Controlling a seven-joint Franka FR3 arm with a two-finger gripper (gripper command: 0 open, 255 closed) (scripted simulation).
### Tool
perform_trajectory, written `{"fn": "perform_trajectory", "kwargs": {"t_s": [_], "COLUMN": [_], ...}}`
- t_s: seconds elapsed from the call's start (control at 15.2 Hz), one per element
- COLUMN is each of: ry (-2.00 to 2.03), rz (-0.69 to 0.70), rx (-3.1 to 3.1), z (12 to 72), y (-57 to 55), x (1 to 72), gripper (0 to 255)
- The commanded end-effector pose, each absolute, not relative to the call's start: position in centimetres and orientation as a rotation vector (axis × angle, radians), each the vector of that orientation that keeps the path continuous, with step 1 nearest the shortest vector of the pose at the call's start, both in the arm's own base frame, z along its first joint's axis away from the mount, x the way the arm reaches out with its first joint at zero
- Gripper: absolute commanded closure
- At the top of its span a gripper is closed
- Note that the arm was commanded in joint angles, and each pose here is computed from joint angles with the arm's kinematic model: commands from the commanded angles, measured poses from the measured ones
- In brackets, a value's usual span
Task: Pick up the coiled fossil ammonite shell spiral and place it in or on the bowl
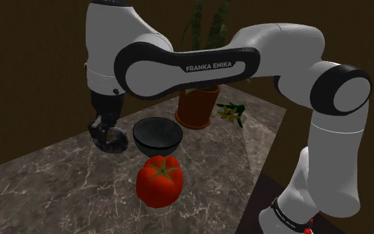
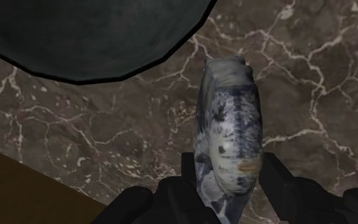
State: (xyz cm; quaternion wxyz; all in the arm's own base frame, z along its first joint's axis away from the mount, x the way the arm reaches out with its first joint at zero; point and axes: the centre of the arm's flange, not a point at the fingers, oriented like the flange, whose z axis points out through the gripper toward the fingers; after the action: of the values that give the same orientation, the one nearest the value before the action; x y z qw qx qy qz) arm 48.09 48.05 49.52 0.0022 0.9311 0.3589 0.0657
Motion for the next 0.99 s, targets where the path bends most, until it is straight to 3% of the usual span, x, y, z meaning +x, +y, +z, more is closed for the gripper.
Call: {"fn": "perform_trajectory", "kwargs": {"t_s": [0.0, 0.92], "ry": [1.126, 1.126], "rz": [0.206, 0.206], "rx": [2.921, 2.921], "z": [50.5, 57.9], "y": [48.1, 48.1], "x": [48.0, 48.0], "gripper": [255, 255]}}
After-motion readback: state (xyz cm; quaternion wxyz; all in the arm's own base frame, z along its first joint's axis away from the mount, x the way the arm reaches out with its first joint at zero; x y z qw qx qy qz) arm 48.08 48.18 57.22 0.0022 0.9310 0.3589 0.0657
